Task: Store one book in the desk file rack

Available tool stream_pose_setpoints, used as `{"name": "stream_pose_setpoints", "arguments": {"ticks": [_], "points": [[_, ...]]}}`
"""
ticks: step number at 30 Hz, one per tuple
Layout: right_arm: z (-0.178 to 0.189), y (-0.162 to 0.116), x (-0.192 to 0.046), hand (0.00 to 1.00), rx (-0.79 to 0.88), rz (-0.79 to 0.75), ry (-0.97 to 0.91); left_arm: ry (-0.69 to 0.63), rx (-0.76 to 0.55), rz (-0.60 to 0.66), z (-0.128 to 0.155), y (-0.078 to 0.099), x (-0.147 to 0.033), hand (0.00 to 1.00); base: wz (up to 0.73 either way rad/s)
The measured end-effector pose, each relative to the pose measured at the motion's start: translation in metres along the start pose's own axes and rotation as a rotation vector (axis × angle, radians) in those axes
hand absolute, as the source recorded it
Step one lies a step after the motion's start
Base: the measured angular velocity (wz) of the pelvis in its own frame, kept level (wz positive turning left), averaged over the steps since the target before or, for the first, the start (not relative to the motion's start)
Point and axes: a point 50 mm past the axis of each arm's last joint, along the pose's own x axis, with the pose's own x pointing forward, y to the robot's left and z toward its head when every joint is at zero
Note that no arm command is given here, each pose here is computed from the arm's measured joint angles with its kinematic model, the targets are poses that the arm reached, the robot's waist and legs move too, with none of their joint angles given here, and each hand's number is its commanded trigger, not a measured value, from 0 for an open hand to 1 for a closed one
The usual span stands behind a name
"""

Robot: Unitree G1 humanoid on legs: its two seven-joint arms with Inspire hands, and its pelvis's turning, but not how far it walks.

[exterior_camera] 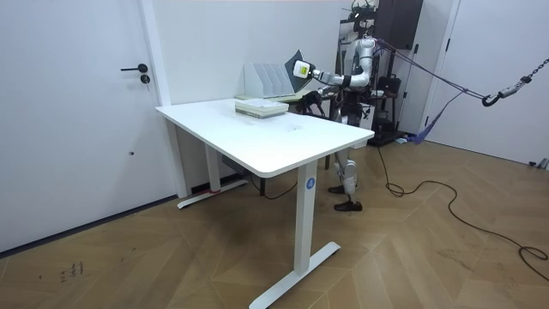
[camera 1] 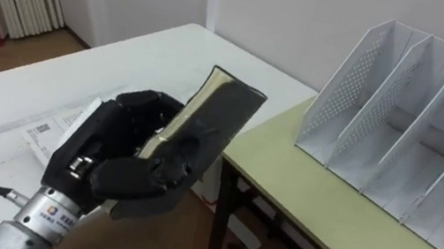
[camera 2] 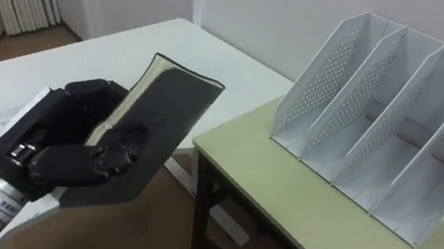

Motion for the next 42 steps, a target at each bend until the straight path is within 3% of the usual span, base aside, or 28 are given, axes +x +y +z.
{"name": "stream_pose_setpoints", "arguments": {"ticks": [8, 24, 42], "points": [[0.026, -0.009, -0.004, 0.0, 0.215, 0.056, -0.207, -0.074, -0.259, -0.039, 0.002, 0.0, -0.005, 1.0, -0.01], [0.049, -0.014, -0.01, 0.0, 0.517, 0.244, -0.431, -0.066, -0.546, -0.18, -0.007, 0.0, -0.01, 1.0, 0.0], [0.063, -0.009, -0.01, 0.0, 0.664, 0.374, -0.537, 0.014, -0.618, -0.243, -0.02, -0.002, -0.014, 1.0, 0.0]]}}
